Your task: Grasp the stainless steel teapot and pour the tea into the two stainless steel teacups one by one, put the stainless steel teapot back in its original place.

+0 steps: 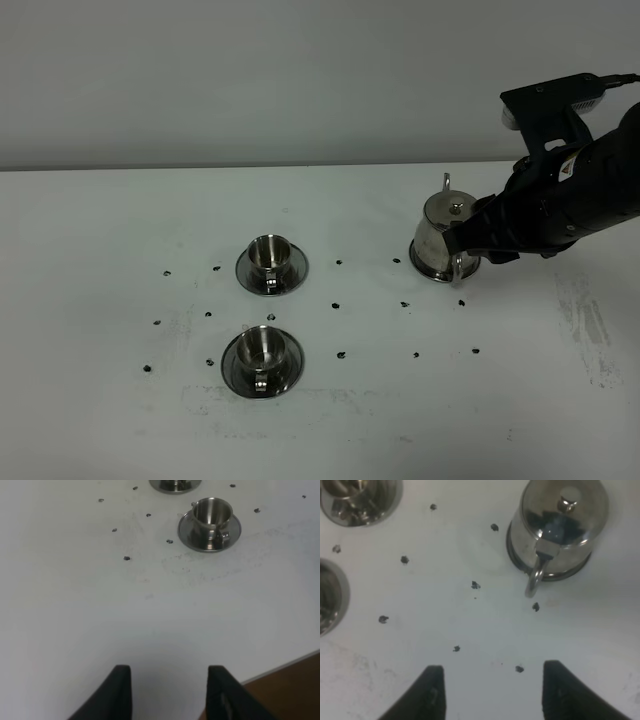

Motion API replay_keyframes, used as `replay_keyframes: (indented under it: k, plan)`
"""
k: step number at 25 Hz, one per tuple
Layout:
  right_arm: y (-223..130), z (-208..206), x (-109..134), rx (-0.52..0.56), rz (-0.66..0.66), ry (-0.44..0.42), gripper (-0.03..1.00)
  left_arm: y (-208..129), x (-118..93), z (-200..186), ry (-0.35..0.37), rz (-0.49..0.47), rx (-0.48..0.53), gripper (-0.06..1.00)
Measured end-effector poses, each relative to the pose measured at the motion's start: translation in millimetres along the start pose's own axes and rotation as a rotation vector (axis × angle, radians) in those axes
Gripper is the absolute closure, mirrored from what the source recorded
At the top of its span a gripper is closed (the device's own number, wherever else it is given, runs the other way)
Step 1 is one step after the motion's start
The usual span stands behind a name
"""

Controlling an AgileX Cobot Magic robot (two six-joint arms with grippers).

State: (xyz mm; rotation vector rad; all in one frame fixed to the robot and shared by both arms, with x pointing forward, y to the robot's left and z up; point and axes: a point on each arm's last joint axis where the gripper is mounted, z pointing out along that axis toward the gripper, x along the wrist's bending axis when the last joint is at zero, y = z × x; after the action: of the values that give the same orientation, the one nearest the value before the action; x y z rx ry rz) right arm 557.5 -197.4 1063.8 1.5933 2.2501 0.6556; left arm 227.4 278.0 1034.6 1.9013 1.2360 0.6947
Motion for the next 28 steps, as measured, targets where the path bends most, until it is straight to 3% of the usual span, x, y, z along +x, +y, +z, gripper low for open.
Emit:
replay_keyframes:
  k: [10, 14, 21, 24, 28]
  plan:
    - [-3.2, 44.2, -4.7, 0.087, -0.025, -0.031, 0.55, 0.0, 0.0, 0.0, 0.000, 0.000, 0.000, 0.57]
    - [19.7, 29.6, -9.3, 0.025, -0.033, -0.083, 0.55, 0.1, 0.0, 0.0, 0.000, 0.000, -0.001, 0.57]
    - [50.3, 0.9, -3.4, -0.068, -0.024, -0.075, 0.55, -0.1, 0.4, 0.0, 0.004, 0.001, 0.001, 0.57]
    - [53.3, -0.9, 6.2, -0.086, -0.051, -0.062, 0.55, -1.7, 5.8, -0.1, 0.075, 0.018, 0.023, 0.57]
    - [53.7, -0.8, 14.2, -0.091, -0.078, -0.055, 0.55, -6.8, 23.2, -3.7, 0.276, 0.090, 0.095, 0.57]
